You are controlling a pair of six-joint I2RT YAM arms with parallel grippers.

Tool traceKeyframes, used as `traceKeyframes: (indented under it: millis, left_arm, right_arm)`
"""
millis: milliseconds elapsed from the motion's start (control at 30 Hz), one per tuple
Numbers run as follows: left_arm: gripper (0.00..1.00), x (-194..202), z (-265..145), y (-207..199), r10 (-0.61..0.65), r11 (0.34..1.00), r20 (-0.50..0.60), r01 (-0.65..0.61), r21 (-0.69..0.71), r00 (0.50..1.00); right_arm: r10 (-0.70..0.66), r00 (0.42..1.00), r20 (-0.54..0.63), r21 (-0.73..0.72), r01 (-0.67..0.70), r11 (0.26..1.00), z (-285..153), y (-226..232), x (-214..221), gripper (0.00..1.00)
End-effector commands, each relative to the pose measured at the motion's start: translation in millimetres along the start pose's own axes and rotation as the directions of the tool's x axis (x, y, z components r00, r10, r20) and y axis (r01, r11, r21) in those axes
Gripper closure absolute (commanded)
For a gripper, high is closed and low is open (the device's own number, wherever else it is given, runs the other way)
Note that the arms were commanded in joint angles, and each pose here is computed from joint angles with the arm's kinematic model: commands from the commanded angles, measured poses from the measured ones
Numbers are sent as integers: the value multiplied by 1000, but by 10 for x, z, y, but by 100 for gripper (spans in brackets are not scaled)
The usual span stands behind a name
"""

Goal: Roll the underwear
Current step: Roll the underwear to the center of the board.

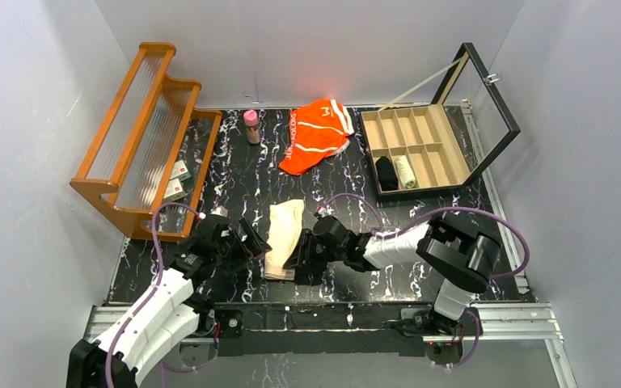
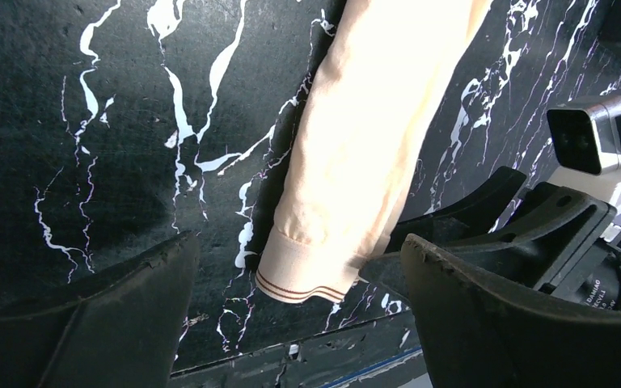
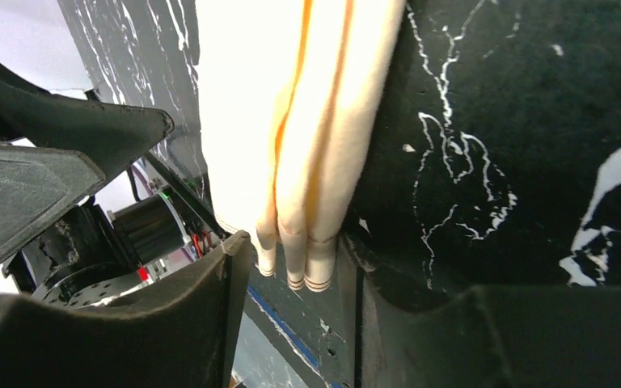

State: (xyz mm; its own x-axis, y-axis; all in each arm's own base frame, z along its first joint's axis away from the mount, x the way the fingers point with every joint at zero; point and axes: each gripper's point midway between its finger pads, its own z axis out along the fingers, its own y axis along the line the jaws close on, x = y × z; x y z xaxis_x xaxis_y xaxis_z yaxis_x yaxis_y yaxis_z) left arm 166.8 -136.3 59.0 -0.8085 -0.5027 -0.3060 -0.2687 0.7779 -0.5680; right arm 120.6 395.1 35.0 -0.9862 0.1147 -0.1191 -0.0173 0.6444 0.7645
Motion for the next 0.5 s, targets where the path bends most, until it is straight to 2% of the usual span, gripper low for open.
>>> traceKeyframes:
  millis: [0,167,233,267,467]
  left_arm:
    - [8,77,29,71,-24,1000,-30,24,-20,999]
    - [8,120,57,97,-32,999,-47,31,-22,998]
    - [9,146,77,120,-34,999,-58,33,-30,998]
    - [9,156,86,122,-36,999,-66,34,-31,997]
    - [15,262,162,183,-39,998,-120,33,-49,992]
  right_arm:
    - [7,1000,6,195,-8,981,-7,-586,93,53]
    - [-37,999,-26,164,40,986,70,-526,105,71]
    - [-48,998,-29,171,52,984,80,-525,97,85]
    - [-49,998,-25,175,52,983,74,-534,90,88]
    - [-1,1000,-14,158,4,987,-13,-637,31,93]
